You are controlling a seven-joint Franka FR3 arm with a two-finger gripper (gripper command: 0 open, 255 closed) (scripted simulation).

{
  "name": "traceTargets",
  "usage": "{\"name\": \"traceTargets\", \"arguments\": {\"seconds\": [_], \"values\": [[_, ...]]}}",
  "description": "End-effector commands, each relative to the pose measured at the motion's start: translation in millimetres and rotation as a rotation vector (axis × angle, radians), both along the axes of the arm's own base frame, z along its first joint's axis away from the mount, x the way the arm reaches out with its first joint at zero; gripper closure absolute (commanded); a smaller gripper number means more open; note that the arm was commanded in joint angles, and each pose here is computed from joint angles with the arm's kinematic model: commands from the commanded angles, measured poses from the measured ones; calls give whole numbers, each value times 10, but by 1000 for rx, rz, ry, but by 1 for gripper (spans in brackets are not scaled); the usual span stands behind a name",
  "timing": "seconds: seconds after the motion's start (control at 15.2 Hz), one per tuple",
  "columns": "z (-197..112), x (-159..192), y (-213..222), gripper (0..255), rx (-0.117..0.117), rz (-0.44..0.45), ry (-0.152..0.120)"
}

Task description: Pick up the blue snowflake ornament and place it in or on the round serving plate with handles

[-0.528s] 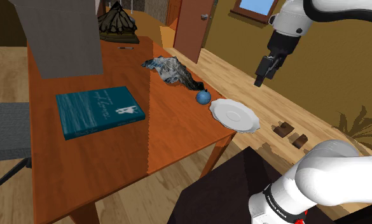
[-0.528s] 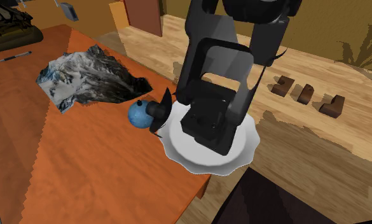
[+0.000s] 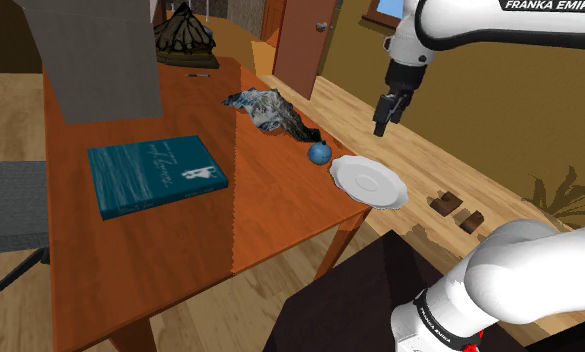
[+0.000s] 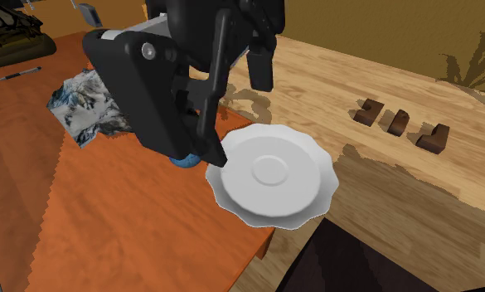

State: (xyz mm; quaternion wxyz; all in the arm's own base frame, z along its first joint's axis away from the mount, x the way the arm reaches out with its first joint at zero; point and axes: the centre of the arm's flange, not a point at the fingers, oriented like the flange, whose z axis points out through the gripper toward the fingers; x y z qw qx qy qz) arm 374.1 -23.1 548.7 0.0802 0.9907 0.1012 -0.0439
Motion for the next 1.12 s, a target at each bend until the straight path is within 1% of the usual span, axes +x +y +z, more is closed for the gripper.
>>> {"name": "traceTargets", "arguments": {"seconds": [0.0, 0.53, 1.06], "values": [[-148, 255, -32, 0, -13, 31, 20], [-777, 1197, -41, 0, -65, 150, 98], [-1478, 2082, 24, 0, -116, 269, 176]]}}
